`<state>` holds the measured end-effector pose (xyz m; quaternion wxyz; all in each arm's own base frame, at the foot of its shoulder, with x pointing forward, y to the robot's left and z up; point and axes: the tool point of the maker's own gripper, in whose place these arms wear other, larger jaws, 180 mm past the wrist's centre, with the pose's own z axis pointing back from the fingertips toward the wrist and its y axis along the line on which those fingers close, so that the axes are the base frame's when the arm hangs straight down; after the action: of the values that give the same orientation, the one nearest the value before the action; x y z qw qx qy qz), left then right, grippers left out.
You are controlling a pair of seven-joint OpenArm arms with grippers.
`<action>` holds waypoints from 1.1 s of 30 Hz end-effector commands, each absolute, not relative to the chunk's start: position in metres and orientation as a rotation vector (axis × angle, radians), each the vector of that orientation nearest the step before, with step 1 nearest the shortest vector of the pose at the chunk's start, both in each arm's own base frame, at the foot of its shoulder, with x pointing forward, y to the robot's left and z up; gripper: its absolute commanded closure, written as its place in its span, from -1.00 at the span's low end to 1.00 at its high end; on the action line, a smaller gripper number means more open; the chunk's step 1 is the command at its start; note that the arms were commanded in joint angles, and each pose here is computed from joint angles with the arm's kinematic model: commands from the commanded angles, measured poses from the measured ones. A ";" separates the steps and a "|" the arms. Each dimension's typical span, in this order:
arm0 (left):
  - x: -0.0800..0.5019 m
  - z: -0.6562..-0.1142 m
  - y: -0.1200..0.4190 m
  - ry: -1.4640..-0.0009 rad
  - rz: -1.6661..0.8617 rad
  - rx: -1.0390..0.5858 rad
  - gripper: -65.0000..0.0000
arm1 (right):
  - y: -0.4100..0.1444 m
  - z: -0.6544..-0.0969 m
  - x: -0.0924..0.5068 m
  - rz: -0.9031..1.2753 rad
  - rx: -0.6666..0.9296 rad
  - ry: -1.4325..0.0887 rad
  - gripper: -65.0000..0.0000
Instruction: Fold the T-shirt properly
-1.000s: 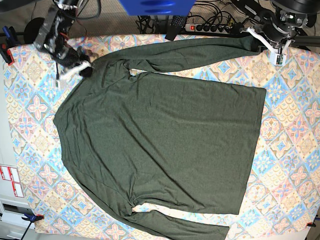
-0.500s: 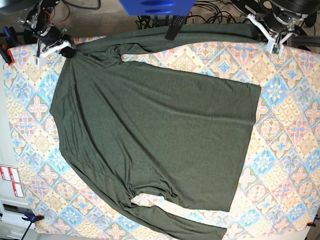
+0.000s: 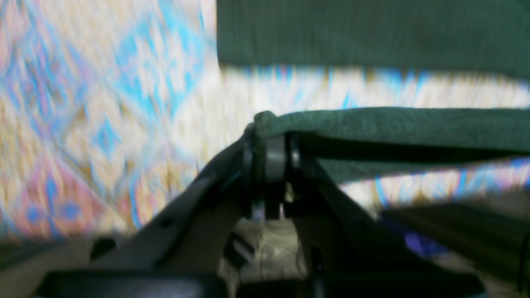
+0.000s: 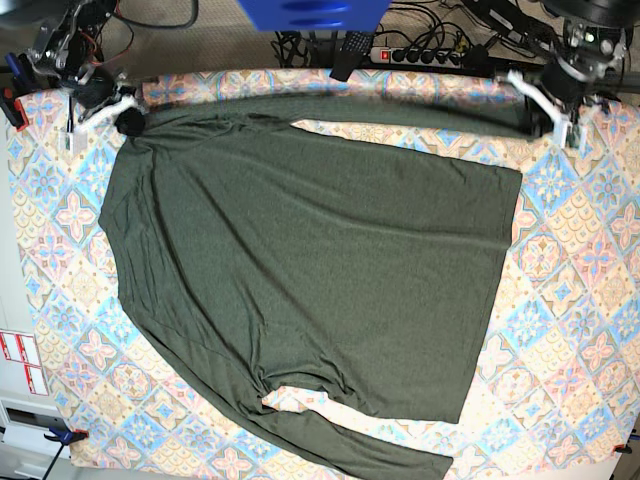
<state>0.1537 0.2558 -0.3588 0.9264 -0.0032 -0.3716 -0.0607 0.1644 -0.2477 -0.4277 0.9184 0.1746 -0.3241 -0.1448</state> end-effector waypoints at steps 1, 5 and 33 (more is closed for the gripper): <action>0.164 -0.349 0.259 -0.804 -0.133 0.009 1.00 | -0.253 -0.411 0.181 -0.279 0.360 -0.742 0.99; 0.191 -0.339 0.264 -0.875 -0.126 0.024 1.00 | -0.252 -0.402 0.201 -0.271 0.369 -0.790 0.99; 0.246 -0.401 0.307 -0.817 0.004 0.069 0.82 | -0.218 -0.407 0.242 -0.231 0.476 -0.805 0.99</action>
<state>0.2367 0.2997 -0.4140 0.9259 0.0221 -0.3771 0.0099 0.2325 -0.2115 -0.4195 0.8949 0.2315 -0.3632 -0.1168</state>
